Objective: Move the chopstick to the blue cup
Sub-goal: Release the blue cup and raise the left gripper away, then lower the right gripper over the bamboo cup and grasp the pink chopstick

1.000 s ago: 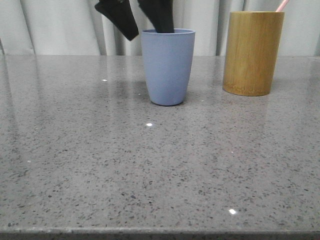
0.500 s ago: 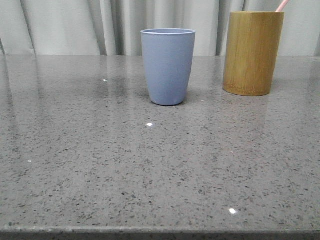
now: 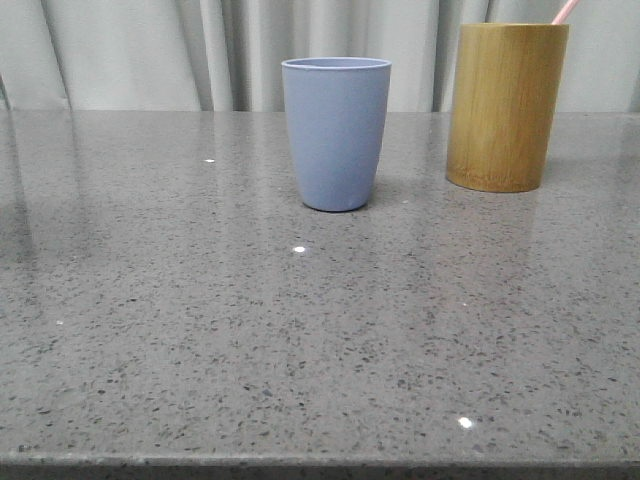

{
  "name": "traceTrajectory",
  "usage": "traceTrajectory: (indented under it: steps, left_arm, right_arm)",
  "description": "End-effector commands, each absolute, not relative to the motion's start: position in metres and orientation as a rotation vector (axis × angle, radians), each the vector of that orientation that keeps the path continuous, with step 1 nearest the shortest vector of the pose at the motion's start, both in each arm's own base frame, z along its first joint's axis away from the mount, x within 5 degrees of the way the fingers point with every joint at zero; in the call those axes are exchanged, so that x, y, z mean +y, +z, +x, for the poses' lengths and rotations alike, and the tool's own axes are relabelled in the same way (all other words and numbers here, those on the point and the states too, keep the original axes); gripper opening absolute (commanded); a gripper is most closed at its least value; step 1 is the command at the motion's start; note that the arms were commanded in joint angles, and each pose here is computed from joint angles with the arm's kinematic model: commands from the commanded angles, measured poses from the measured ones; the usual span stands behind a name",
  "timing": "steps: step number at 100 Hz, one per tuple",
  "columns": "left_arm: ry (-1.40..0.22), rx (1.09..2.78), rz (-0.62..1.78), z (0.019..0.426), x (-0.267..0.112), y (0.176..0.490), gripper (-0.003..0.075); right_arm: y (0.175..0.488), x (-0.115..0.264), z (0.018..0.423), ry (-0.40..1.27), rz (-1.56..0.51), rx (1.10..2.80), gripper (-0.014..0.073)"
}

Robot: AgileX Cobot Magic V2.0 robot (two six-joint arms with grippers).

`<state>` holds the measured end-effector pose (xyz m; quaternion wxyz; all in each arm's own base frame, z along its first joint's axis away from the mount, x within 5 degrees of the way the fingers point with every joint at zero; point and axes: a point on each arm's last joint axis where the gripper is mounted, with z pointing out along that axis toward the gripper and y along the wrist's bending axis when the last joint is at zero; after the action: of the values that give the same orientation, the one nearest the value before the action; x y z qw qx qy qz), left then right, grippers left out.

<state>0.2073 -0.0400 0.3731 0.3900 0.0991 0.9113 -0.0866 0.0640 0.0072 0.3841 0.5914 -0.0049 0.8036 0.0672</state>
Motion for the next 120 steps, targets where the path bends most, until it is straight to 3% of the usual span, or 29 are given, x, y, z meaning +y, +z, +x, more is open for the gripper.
traceTrajectory:
  steps: [1,24,45,80,120]
  left_arm:
    - [-0.23,2.181,0.194,0.183,-0.035,0.378,0.0578]
    - [-0.23,2.129,0.19,0.133,-0.028,0.359,0.0578]
    - [-0.229,2.08,0.19,0.118,-0.027,0.362,0.0578]
    - [-0.229,2.082,0.19,0.119,-0.027,0.362,0.0578]
    - [-0.229,2.082,0.19,0.119,-0.027,0.362,0.0578]
  right_arm:
    - [0.398,0.007,0.066,0.152,-0.015,1.789,0.0645]
    - [0.399,0.008,0.066,0.167,-0.012,1.783,0.0645]
    - [0.406,0.013,0.08,0.234,0.004,1.71,0.0645]
    - [0.412,0.023,0.161,0.258,0.029,1.539,0.0645]
    - [0.376,0.032,0.254,0.289,0.114,1.48,0.0645]
